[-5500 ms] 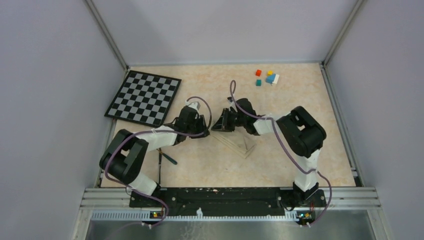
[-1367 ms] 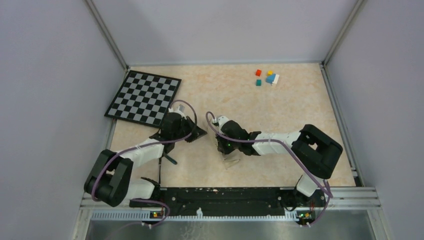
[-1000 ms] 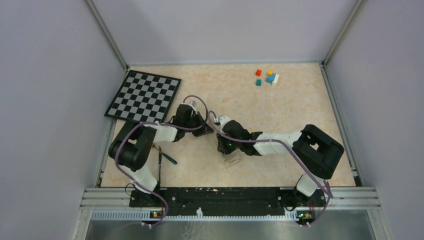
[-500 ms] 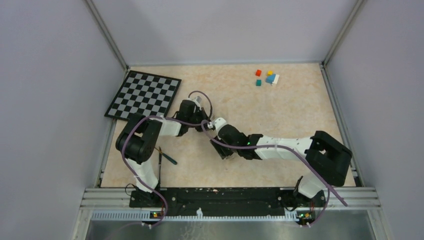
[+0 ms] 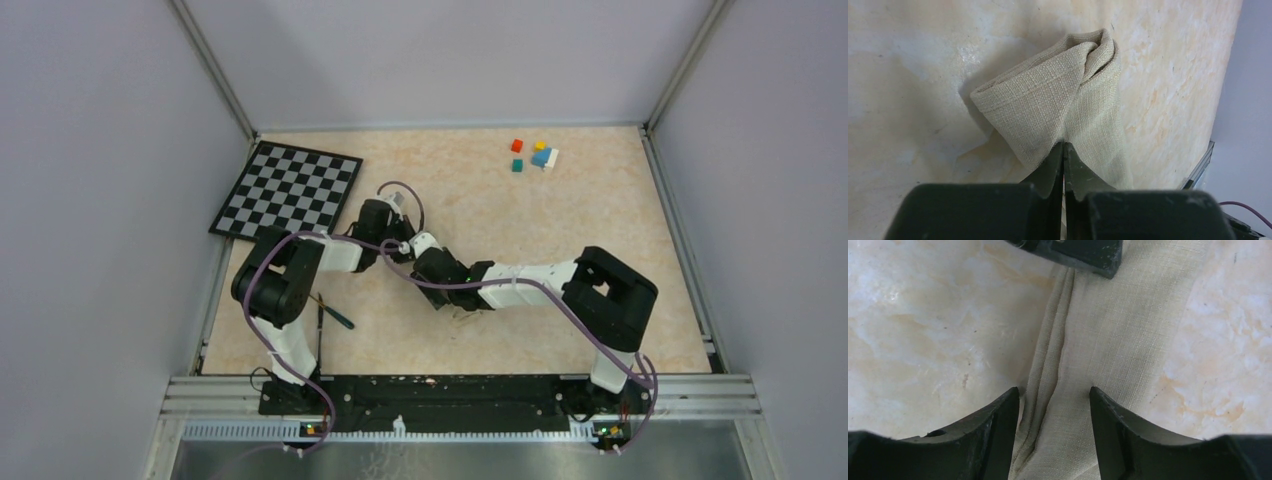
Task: Fold the napkin into a case and place the utensils inside
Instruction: Pick up the smaller rectangle-folded napkin from the center of the board.
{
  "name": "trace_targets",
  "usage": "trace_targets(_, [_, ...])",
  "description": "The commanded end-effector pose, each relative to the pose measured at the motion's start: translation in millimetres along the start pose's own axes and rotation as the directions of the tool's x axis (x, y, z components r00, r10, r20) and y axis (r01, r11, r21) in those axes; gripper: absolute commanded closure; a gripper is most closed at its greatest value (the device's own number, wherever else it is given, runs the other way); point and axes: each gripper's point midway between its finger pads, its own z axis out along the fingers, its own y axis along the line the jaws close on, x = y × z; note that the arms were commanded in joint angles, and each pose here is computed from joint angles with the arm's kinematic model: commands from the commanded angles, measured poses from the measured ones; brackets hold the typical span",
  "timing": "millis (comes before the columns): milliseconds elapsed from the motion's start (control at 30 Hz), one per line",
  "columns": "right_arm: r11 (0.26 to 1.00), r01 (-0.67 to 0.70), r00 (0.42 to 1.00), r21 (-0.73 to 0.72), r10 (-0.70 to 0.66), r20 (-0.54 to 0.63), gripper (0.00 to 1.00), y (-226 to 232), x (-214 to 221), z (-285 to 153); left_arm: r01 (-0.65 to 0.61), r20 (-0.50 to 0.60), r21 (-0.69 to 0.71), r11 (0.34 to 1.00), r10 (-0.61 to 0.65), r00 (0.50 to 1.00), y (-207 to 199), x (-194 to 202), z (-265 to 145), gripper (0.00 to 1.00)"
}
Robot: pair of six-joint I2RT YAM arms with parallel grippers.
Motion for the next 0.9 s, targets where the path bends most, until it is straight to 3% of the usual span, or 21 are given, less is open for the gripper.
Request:
trace_targets(0, [0.992,-0.038,0.999,0.116,0.042,-0.031,0.49,-13,18,7,-0.042,-0.013,-0.097,0.994,0.041,0.999,21,1,-3,0.92])
trace_targets(100, [0.988,-0.041,0.998,0.149,0.048,-0.046,0.61,-17,30,14,-0.09,0.001,-0.095,0.991,0.09,0.996,11,-11,-9,0.82])
trace_targets(267, [0.991,-0.051,0.998,0.126,0.055,-0.03,0.99,-12,27,17,-0.144,0.077,-0.108,0.984,0.153,0.985,-11,-51,-45,0.61])
trace_targets(400, [0.993,-0.12,0.992,0.016,0.119,0.034,1.0,3,0,1,-0.191,0.224,-0.171,0.967,0.227,0.948,-37,-91,-112,0.51])
trace_targets(533, [0.947,-0.255,0.961,-0.197,0.271,0.057,1.0,28,-32,-22,-0.212,0.346,-0.245,0.946,0.29,0.892,-56,-107,-173,0.45])
trace_targets(667, [0.748,-0.4,0.881,-0.529,0.473,0.002,1.0,67,-68,-52,-0.229,0.409,-0.28,0.932,0.332,0.85,-67,-102,-217,0.44])
trace_targets(867, [0.333,-0.52,0.724,-0.787,0.661,-0.199,1.0,98,-91,-79,-0.249,0.421,-0.243,0.937,0.334,0.843,-80,-80,-247,0.44])
